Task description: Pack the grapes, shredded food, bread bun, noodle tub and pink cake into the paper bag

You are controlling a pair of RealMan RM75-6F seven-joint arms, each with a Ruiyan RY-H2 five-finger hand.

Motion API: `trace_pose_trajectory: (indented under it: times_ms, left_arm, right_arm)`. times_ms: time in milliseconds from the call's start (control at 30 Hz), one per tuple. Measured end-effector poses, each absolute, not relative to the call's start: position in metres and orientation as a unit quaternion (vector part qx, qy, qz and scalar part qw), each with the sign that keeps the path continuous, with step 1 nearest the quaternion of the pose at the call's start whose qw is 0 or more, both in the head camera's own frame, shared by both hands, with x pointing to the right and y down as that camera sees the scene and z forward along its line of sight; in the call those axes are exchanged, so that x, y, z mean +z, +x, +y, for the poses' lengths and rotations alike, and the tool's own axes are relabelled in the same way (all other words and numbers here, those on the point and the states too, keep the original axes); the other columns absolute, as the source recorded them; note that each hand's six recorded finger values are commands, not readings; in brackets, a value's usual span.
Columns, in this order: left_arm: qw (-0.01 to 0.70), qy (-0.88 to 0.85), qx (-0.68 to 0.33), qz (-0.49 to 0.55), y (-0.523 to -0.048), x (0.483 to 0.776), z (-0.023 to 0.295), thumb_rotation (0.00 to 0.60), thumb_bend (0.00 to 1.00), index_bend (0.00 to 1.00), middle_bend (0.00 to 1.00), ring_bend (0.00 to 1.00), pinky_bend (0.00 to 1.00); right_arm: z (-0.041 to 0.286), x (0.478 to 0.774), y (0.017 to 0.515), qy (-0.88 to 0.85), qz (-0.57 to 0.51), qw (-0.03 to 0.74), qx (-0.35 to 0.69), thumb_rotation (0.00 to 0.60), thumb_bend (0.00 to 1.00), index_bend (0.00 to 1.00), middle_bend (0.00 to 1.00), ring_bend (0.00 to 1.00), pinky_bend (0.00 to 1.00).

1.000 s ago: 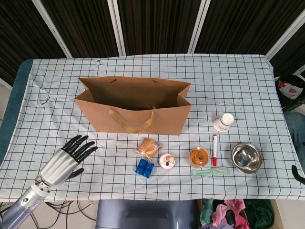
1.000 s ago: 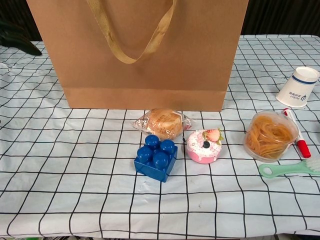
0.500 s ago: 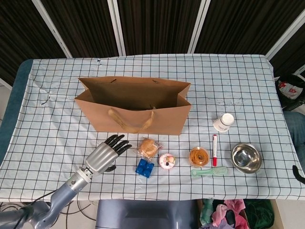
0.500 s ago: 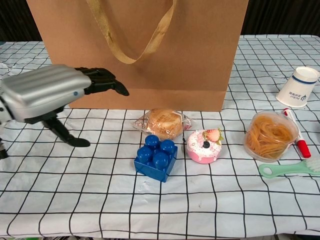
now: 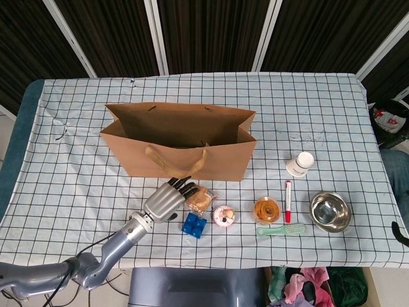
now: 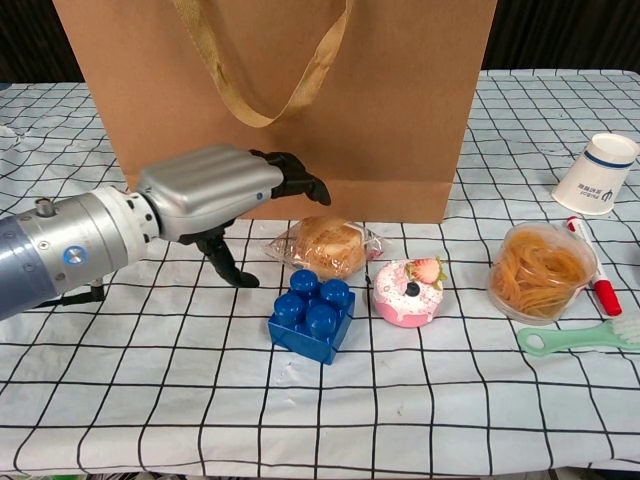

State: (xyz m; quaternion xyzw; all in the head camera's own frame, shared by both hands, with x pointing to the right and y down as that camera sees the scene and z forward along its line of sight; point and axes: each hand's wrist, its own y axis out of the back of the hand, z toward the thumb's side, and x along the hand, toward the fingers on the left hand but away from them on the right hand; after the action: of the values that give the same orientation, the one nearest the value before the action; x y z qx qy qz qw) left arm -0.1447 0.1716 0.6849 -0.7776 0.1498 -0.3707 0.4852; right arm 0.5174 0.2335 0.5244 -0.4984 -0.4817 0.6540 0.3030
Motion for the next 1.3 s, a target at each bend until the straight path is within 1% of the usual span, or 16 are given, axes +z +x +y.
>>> trace_pose_trajectory:
  times_ms: [400, 567, 700, 933, 1067, 1167, 1300]
  left_arm:
    - [0.499, -0.778, -0.351, 0.152, -0.128, 0.699, 0.174, 0.600, 0.18, 0.22, 0.22, 0.09, 0.19]
    - [0.504, -0.777, -0.345, 0.151, -0.121, 0.703, 0.174, 0.600, 0.18, 0.22, 0.22, 0.09, 0.19]
    - [0.512, -0.773, -0.342, 0.151, -0.116, 0.704, 0.172, 0.600, 0.21, 0.22, 0.22, 0.09, 0.19]
    - [0.519, -0.769, -0.342, 0.150, -0.108, 0.709, 0.169, 0.600, 0.22, 0.23, 0.24, 0.11, 0.20]
    - [0.520, -0.768, -0.343, 0.150, -0.105, 0.710, 0.168, 0.600, 0.25, 0.23, 0.25, 0.13, 0.22]
    - [0.522, -0.766, -0.346, 0.148, -0.104, 0.713, 0.167, 0.600, 0.27, 0.24, 0.28, 0.16, 0.25]
    - [0.527, -0.760, -0.348, 0.149, -0.105, 0.714, 0.166, 0.600, 0.31, 0.25, 0.29, 0.17, 0.26]
  right_arm:
    - [0.233, 0.524, 0.518, -0.498, -0.483, 0.302, 0.653, 0.600, 0.30, 0.16, 0.11, 0.25, 0.27]
    - [0.233, 0.524, 0.520, -0.498, -0.485, 0.301, 0.653, 0.600, 0.30, 0.16, 0.11, 0.25, 0.27]
    - [0.233, 0.524, 0.520, -0.498, -0.485, 0.301, 0.653, 0.600, 0.30, 0.16, 0.11, 0.25, 0.27]
    - [0.233, 0.523, 0.522, -0.497, -0.486, 0.300, 0.653, 0.600, 0.30, 0.16, 0.11, 0.25, 0.27]
    - [0.233, 0.523, 0.523, -0.496, -0.487, 0.299, 0.654, 0.600, 0.30, 0.16, 0.11, 0.25, 0.27]
    - [0.233, 0.523, 0.523, -0.496, -0.487, 0.298, 0.654, 0.600, 0.30, 0.16, 0.11, 0.25, 0.27]
    - [0.233, 0.523, 0.523, -0.496, -0.488, 0.298, 0.654, 0.600, 0.30, 0.16, 0.11, 0.25, 0.27]
